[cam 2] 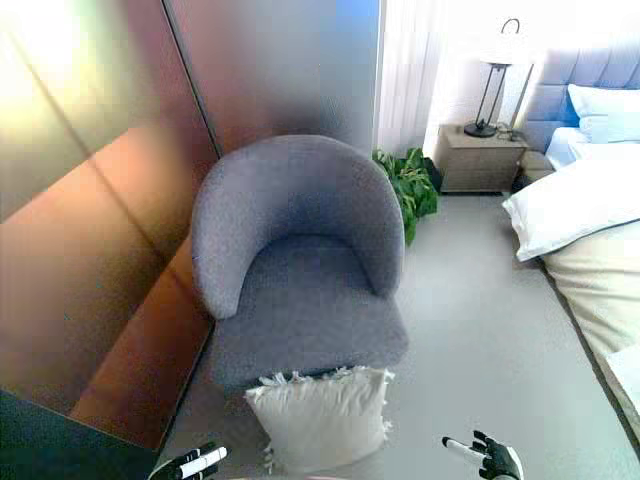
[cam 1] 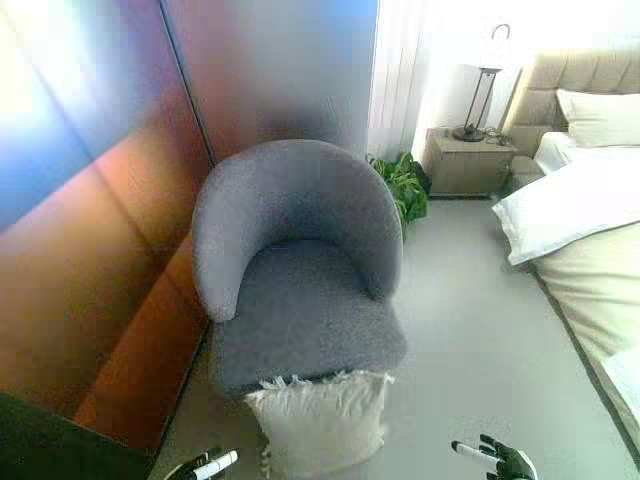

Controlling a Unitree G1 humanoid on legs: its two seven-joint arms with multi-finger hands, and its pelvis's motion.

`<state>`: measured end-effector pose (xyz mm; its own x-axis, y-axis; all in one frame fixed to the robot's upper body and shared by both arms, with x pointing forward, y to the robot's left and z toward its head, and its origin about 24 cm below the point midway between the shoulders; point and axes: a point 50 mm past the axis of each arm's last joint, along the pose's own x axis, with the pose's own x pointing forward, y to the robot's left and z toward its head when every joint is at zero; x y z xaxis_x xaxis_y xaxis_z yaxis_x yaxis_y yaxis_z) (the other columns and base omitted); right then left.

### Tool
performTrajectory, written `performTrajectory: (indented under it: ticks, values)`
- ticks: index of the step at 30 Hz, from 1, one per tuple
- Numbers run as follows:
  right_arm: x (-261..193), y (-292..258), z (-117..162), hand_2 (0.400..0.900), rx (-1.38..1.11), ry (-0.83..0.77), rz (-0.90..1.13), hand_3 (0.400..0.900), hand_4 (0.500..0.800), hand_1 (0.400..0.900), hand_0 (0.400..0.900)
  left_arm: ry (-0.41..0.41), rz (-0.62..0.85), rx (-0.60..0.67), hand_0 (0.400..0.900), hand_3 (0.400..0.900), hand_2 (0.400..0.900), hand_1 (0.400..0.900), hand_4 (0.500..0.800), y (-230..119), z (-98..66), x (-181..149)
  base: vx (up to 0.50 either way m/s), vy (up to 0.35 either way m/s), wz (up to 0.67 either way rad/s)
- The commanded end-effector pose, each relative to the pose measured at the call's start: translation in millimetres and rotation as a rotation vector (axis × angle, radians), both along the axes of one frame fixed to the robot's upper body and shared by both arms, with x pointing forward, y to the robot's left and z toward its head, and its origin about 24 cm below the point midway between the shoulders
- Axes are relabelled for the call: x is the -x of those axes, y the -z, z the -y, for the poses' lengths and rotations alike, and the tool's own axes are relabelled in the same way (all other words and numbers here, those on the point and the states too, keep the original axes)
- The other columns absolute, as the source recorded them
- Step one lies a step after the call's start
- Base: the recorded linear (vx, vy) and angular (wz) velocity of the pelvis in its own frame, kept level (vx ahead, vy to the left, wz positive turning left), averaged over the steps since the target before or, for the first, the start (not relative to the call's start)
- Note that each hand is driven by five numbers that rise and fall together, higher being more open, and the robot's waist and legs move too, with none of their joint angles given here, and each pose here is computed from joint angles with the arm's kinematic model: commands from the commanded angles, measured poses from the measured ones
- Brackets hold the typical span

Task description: Pick up the pillow and put it on the sofa.

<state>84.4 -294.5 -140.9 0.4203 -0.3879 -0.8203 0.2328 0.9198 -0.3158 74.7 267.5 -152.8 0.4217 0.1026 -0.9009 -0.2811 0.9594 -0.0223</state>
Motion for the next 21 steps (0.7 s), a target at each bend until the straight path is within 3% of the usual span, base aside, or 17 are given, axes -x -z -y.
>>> performTrajectory:
  ticks: [1, 21]
  values:
    - [-41, -18, 12, 0.9, 0.063, -0.024, 0.135, 0.9, 0.8, 0.9, 0.9, -0.036, 0.133, -0.046, 0.9, 0.9, 0.9, 0.9, 0.8, -17, -24.4, -31, 0.0, 0.0, 0.0]
    - [-40, -18, 13, 0.9, 0.071, -0.041, 0.142, 0.9, 0.8, 0.9, 0.9, -0.097, 0.138, -0.13, 0.9, 0.9, 0.9, 0.9, 0.8, -20, -35.4, -29, 0.019, -0.003, 0.02]
